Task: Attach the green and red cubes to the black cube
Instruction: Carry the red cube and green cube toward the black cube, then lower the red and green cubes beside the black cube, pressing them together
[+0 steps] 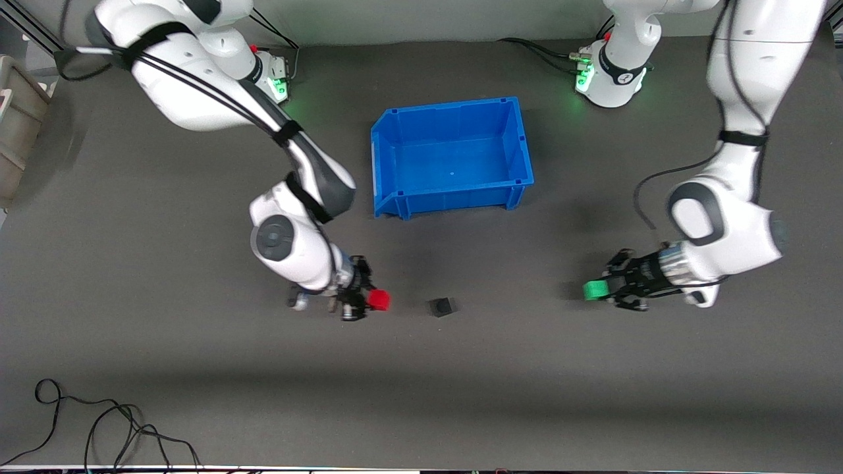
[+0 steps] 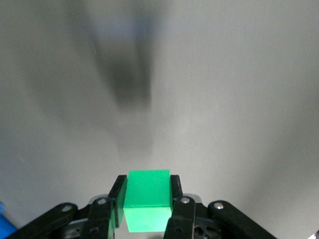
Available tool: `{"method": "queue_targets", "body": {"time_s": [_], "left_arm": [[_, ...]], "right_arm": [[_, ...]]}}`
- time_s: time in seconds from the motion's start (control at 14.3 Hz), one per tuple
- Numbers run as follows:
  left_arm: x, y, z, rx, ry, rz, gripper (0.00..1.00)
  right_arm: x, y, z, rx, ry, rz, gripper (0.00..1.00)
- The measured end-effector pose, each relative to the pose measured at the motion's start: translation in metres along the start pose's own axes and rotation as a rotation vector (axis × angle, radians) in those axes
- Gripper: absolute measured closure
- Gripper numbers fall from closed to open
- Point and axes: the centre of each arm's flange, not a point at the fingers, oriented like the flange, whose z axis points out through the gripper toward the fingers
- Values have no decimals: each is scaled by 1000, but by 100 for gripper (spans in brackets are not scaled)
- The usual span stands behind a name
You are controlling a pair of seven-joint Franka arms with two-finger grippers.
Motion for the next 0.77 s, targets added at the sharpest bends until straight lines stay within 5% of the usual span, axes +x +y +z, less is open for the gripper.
{"method": "queue_targets", "body": {"time_s": [0.21, 0.49, 0.77], "left_arm": [[-72, -6, 48, -42, 25, -79, 63], [-143, -17, 106, -79, 23, -155, 63], [-182, -26, 132, -109, 8, -203, 63]], "right_arm": [[-26, -2, 29, 3, -19, -10, 59], [-21, 16, 95, 15, 123, -163, 59], [-33, 25, 110, 30, 129, -208, 60]]}}
